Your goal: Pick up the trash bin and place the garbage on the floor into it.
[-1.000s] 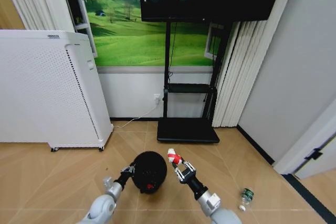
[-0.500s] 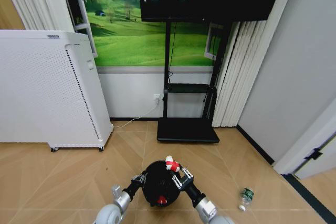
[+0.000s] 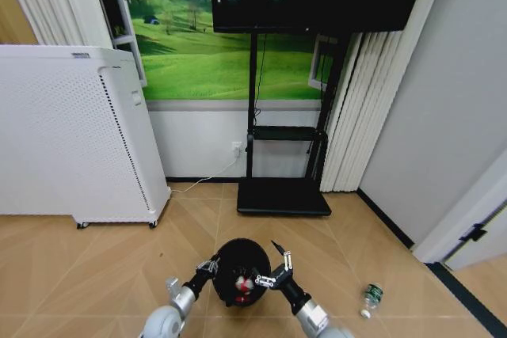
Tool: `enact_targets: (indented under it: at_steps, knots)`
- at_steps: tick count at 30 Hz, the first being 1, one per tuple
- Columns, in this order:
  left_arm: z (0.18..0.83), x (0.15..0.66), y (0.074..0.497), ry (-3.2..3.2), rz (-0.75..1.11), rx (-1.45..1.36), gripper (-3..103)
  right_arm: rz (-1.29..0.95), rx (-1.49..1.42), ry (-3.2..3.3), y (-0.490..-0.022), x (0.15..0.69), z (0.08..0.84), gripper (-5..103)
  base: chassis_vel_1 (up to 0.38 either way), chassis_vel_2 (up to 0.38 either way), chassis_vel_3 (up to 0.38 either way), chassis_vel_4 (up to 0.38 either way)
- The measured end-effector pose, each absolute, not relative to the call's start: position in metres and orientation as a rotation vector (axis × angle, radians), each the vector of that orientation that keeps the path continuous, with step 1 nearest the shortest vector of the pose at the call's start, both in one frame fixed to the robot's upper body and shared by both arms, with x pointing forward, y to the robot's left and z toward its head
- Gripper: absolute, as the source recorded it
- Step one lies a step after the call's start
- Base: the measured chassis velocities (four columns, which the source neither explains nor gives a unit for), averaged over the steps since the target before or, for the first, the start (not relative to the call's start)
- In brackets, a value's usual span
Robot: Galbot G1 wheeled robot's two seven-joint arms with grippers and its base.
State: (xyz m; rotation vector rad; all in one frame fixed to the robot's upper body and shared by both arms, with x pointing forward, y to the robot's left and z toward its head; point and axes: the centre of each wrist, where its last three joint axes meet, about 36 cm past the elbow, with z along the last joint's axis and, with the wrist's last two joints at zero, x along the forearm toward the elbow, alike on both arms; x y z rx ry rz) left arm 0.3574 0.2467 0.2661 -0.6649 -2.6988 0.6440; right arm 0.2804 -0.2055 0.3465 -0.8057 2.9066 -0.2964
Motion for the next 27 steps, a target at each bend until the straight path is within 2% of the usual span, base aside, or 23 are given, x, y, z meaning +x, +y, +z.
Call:
enact_targets:
  at_steps: [6,10,16,27]
  knots:
    - [0.275,0.358,0.266,-2.756,0.675,-0.570,7,-0.251,-0.635,2.989,-0.215,0.301,0.329,100,0.000,0.000,0.000,0.000]
    - [0.291,0.361,0.297,-2.825,0.679,-0.475,7,-0.254,-0.467,3.064,-0.237,0.325,0.307,100,0.000,0.000,0.000,0.000]
    - [0.310,0.363,0.331,-2.904,0.711,-0.358,7,-0.132,-0.332,3.212,-0.257,0.326,0.282,100,0.000,0.000,0.000,0.000]
    - [0.307,0.349,0.335,-2.899,0.729,-0.320,7,-0.196,-0.311,3.181,-0.254,0.316,0.262,100,-0.068,-0.067,0.070,0.075]
